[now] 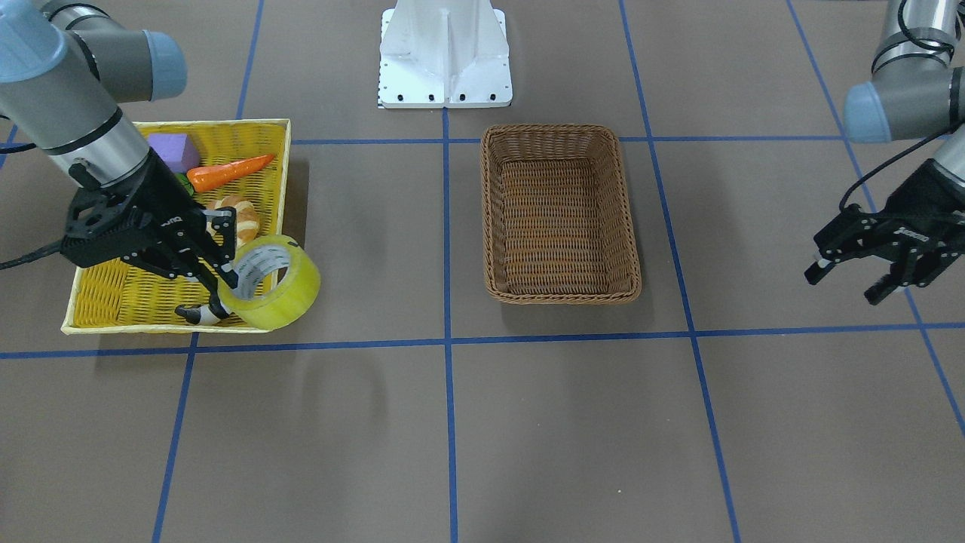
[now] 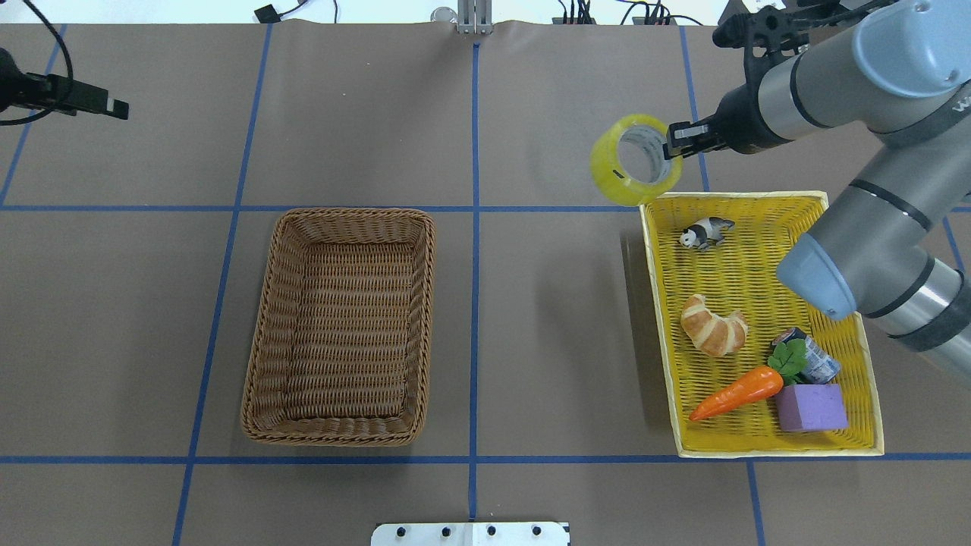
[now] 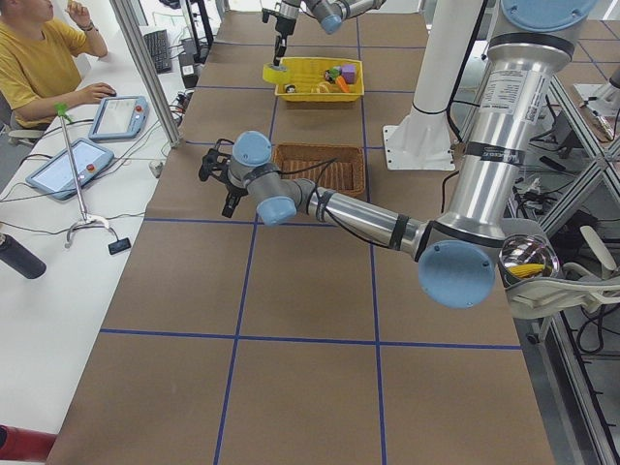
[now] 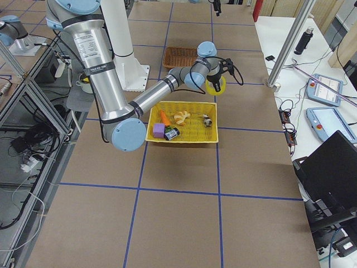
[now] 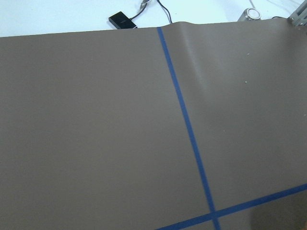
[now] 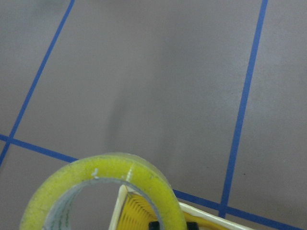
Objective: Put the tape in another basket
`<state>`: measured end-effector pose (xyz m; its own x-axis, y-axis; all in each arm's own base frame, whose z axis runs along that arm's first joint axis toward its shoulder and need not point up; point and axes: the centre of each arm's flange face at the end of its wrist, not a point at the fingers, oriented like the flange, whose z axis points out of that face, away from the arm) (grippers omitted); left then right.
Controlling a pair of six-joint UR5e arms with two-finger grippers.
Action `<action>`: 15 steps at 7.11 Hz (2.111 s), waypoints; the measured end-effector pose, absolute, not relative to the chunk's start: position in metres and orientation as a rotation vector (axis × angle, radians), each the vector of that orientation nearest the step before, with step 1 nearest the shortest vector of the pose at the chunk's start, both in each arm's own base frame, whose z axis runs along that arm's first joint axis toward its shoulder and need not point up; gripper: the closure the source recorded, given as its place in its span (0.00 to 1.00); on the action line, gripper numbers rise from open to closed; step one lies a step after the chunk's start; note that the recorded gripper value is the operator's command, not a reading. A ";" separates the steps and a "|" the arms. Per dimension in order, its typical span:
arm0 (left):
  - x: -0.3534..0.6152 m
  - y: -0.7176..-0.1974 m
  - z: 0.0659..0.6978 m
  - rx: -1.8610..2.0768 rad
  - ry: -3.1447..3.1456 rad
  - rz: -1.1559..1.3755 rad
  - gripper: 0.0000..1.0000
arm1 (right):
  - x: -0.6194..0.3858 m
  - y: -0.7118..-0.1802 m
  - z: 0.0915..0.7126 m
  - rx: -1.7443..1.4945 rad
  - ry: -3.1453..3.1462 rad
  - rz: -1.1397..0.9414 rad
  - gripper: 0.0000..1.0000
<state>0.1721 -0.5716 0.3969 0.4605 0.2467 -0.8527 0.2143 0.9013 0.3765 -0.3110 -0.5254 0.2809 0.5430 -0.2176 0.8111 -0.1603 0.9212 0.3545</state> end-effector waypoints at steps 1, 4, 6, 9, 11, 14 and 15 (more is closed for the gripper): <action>0.206 -0.564 0.354 0.447 1.177 0.019 0.01 | -0.329 -0.518 0.260 0.418 -1.036 -0.028 1.00; 0.282 -0.515 0.252 0.366 1.374 0.036 0.01 | -0.384 -0.492 0.193 0.454 -1.122 0.004 1.00; 0.310 -0.482 0.226 0.350 1.504 0.082 0.01 | -0.404 -0.476 0.169 0.499 -1.187 0.000 1.00; 0.330 -0.457 0.209 0.304 1.614 0.100 0.01 | -0.424 -0.449 0.151 0.548 -1.298 0.032 1.00; 0.333 -0.456 0.203 0.290 1.628 0.093 0.01 | -0.438 -0.434 0.144 0.560 -1.322 0.042 1.00; 0.351 -0.451 0.201 0.306 1.631 0.054 0.01 | -0.465 -0.407 0.134 0.586 -1.329 0.054 1.00; 0.356 -0.449 0.201 0.309 1.631 0.048 0.01 | -0.468 -0.400 0.130 0.589 -1.336 0.053 1.00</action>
